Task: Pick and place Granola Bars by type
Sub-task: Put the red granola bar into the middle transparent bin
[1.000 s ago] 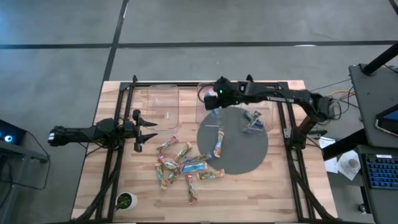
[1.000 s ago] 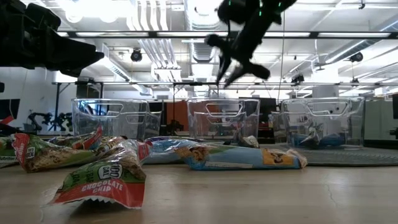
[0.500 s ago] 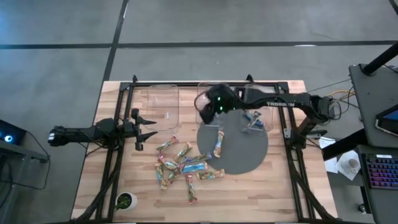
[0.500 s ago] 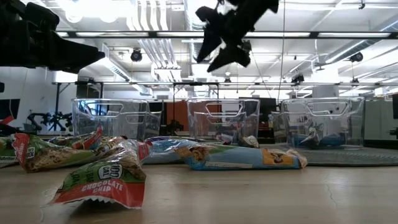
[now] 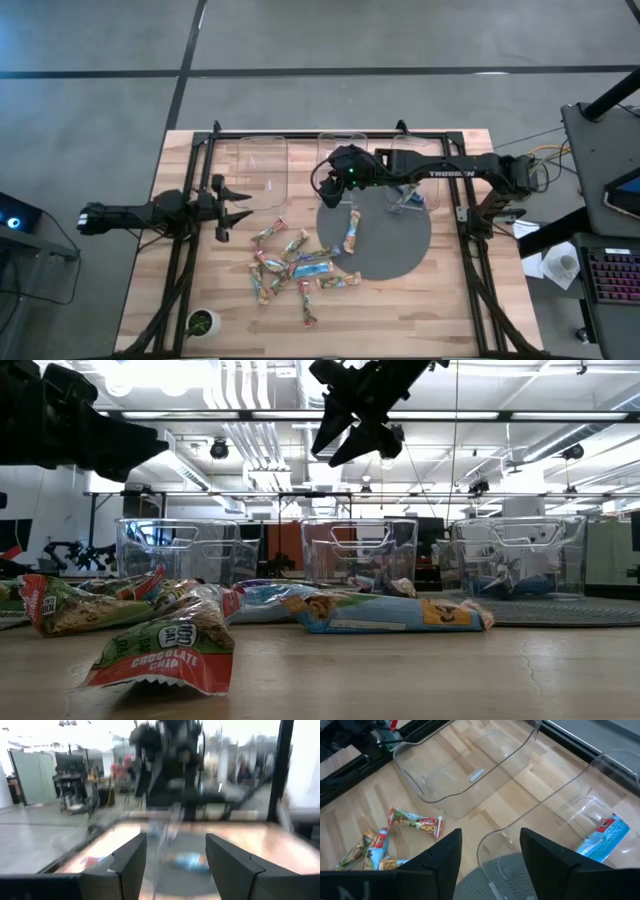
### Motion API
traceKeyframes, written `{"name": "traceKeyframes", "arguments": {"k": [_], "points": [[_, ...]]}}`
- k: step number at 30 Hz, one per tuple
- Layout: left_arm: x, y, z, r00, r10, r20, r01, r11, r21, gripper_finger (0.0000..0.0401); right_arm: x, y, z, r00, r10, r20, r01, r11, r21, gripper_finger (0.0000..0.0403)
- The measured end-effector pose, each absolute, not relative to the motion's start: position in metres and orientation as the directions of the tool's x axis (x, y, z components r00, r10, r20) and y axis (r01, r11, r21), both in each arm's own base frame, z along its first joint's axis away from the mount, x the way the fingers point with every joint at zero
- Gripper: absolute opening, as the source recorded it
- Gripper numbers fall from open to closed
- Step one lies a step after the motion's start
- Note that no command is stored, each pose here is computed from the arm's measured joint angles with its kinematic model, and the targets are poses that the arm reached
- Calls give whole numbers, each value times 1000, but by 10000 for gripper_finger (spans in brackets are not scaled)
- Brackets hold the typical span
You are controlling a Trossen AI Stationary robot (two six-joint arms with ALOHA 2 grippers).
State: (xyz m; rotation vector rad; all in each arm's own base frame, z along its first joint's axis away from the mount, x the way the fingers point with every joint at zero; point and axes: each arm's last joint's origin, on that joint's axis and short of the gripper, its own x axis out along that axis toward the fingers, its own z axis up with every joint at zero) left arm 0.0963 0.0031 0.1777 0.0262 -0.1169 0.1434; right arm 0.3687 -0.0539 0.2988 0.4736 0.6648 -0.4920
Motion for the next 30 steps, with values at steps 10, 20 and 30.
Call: {"name": "traceKeyframes", "arguments": {"k": [10,20,30], "points": [[90,3,204,913,138,383,111,821,-560,186,369,-54,299,685,-276,-674,580,767,275,191],[87,3,213,884,142,446,232,695,-681,186,370,-49,299,693,-267,-670,594,737,321,191],[93,0,208,948,81,308,217,542,-812,184,373,-36,301,719,-242,-651,564,751,343,191]]}}
